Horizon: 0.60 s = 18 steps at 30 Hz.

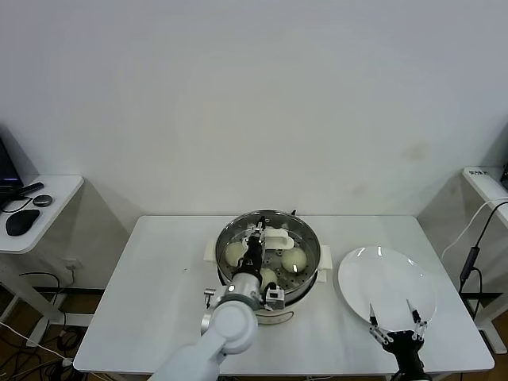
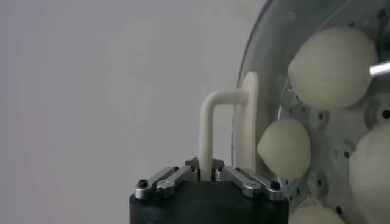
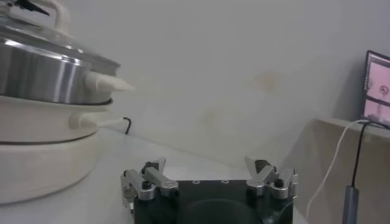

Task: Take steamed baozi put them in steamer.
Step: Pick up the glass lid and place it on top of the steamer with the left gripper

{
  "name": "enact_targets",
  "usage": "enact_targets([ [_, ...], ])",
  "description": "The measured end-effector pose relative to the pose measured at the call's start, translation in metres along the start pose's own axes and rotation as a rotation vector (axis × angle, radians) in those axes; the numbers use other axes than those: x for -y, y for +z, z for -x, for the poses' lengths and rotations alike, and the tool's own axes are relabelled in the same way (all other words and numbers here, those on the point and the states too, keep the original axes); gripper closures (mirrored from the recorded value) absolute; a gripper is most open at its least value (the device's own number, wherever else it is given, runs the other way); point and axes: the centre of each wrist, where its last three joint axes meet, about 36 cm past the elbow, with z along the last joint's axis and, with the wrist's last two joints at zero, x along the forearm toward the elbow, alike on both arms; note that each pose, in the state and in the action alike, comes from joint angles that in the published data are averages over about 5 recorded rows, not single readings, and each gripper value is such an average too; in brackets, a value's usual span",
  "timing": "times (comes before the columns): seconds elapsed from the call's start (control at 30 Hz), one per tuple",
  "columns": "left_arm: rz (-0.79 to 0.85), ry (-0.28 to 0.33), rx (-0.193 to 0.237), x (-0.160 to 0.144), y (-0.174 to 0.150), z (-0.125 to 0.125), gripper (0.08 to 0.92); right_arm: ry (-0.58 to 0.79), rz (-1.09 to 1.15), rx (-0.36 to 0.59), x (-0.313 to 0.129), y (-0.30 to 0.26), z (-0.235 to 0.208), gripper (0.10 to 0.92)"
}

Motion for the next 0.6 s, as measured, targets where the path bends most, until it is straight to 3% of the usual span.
enact_targets([
  [0.27, -0.114, 0.009, 0.034, -0.008, 0.009, -0.024, 0.39, -0.009, 0.001, 0.0, -0.002, -0.001, -0.001, 0.2],
  [0.47, -0.308, 0.026, 0.1, -0.017, 0.027, -0.057, 0.226, -0.017, 0.004, 0.0, -0.005, -0.001, -0.002, 0.2],
  [0.6, -0.517, 0.025, 0.159, -0.022, 0.041, -0.085, 0.181, -0.021, 0.011, 0.007, -0.007, -0.004, -0.001, 0.2],
])
